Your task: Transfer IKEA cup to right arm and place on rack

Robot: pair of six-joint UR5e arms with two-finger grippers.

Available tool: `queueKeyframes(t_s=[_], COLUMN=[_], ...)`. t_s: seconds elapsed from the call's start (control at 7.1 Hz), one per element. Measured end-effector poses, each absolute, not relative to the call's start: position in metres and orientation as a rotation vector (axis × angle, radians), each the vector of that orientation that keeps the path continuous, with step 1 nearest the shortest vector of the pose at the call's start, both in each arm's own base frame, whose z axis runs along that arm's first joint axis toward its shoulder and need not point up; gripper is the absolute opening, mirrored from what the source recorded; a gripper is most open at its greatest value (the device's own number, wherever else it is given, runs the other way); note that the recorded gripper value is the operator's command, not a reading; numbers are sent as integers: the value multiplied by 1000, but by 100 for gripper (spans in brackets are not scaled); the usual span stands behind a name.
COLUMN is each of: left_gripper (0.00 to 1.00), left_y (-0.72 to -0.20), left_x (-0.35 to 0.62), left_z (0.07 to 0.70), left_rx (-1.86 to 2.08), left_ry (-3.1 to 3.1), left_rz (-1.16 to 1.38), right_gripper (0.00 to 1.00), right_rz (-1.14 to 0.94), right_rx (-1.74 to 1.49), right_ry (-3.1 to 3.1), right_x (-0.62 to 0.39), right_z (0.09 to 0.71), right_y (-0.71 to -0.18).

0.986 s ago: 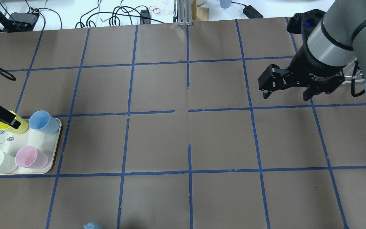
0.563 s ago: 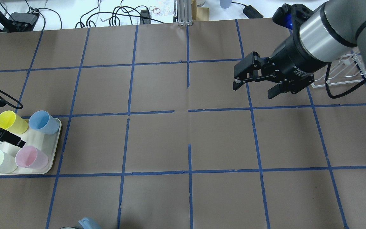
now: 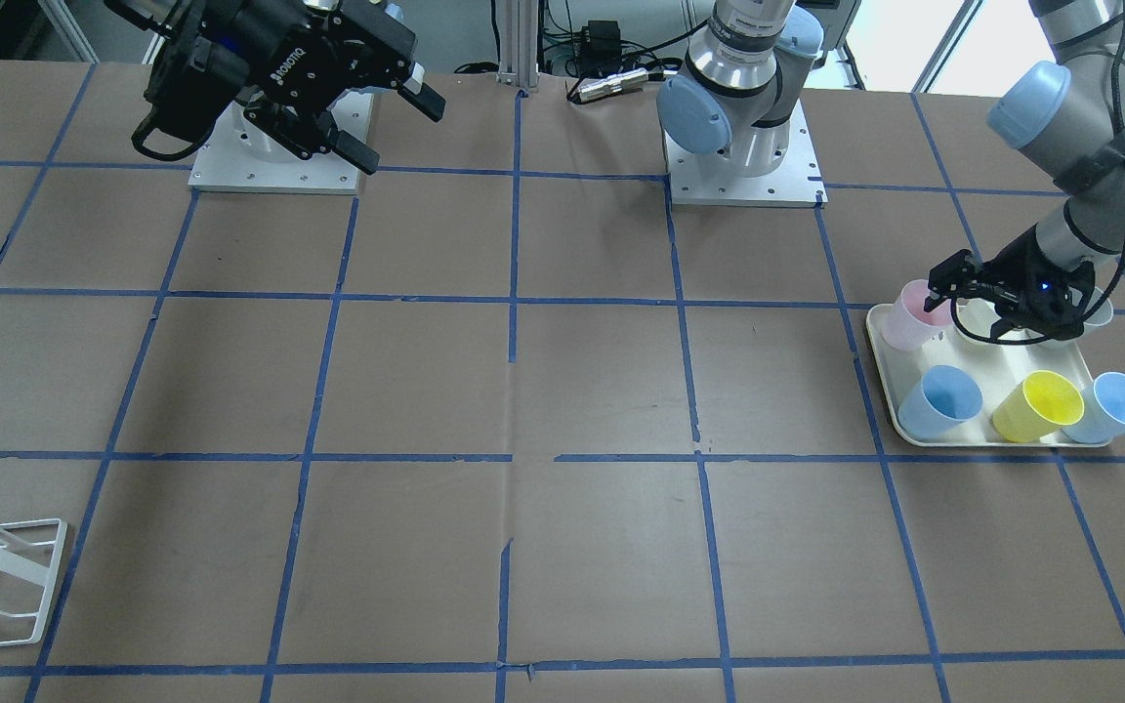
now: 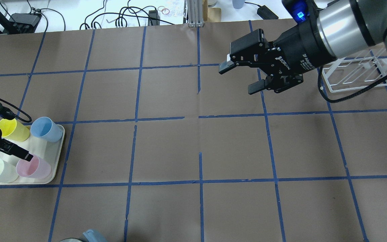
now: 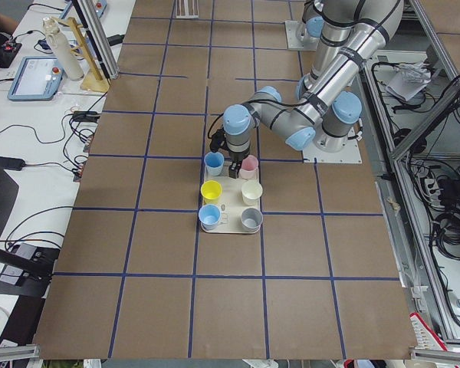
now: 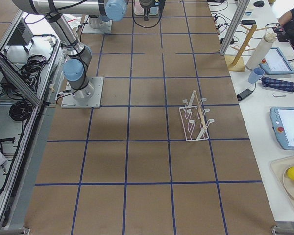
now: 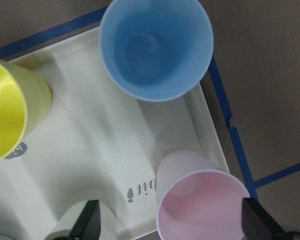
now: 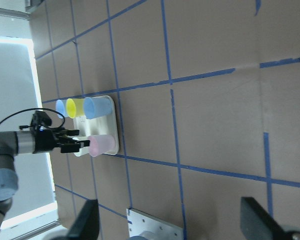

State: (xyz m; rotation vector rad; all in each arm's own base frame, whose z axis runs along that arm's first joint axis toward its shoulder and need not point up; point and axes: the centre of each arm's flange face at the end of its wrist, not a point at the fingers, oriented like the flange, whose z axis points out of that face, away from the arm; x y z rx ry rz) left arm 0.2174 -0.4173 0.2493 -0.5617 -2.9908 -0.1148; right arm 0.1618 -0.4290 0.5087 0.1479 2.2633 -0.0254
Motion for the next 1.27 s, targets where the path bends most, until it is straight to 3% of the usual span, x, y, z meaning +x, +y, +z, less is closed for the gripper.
queueKeyframes(t_s=[0.28,0.42,0.56,0.7,0.85,1.27], left_gripper=[89,76,45,43,26,7], left_y=[-417,-417,-417,-416,-414,-412], left_x=[222,223,224,226,227,228], left_z=[241,239,237,237,236,234], left_rx=[-563,-561,-559,-557,-553,-542], left_ry=[-2983,-2979,-2977,-2980,-2987,-2989], left_rz=[-121,-125,-129,-139,-155,-175], right_gripper=[100,100,100,100,100,100], right_rz=[-37,-34,-28,-37,-46,-39], right_rx=[127,126,132,118,102,159], right_ry=[2104,2028,1966,1918,1856,1669], right_x=[147,147,148,149,151,156], right_z=[495,491,489,488,485,471], right_y=[-434,-434,-435,-434,-433,-426])
